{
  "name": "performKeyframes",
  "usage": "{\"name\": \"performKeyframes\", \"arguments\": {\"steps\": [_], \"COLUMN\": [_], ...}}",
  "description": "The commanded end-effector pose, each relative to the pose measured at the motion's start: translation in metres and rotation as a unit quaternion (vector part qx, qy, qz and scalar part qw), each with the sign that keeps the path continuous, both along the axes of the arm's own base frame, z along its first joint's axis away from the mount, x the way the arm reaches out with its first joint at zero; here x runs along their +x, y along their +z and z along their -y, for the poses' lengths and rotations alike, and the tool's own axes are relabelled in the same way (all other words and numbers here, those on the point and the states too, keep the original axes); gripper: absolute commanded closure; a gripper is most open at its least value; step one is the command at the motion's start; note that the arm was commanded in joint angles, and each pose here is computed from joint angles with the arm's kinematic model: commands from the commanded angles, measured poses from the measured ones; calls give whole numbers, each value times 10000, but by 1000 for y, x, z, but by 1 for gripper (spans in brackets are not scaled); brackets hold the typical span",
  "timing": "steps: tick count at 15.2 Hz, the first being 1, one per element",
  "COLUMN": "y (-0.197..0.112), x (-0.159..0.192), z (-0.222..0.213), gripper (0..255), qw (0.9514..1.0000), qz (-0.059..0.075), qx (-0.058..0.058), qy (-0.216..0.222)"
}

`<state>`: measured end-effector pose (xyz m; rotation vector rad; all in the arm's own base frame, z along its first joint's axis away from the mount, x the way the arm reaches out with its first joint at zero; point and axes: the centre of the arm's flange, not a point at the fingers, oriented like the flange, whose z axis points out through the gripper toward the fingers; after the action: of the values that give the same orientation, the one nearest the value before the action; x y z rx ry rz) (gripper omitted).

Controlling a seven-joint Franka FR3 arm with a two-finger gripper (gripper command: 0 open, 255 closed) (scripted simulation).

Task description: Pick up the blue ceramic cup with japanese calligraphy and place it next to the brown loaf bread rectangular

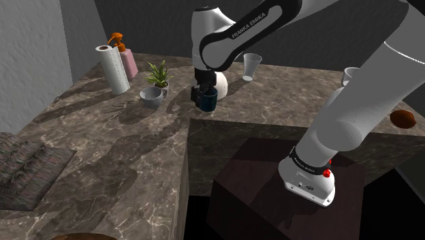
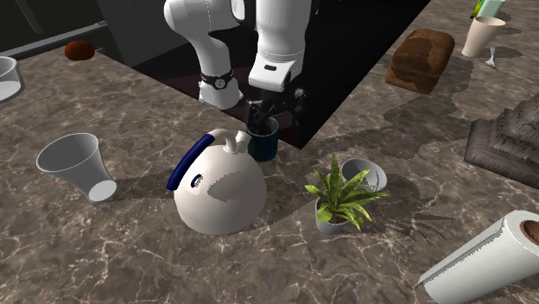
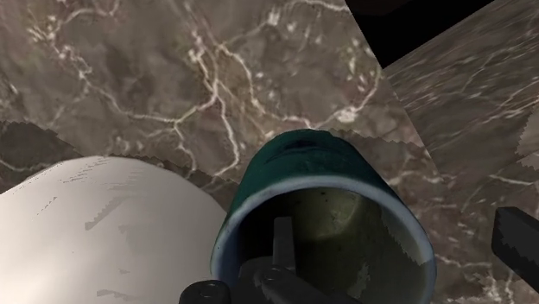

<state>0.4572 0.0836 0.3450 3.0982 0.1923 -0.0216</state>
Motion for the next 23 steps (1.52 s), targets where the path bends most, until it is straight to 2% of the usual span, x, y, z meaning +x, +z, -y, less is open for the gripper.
{"name": "performKeyframes", "arguments": {"steps": [1, 4, 5, 14, 23], "y": [0, 0, 0, 0, 47], "x": [0, 0, 0, 0, 0], "z": [0, 0, 0, 0, 0], "gripper": [0, 0, 255, 255, 255], "qw": [10000, 10000, 10000, 10000, 10000], "qz": [1, 1, 1, 1, 1], "qx": [0, 0, 0, 0, 0], "qy": [0, 0, 0, 0, 0]}}
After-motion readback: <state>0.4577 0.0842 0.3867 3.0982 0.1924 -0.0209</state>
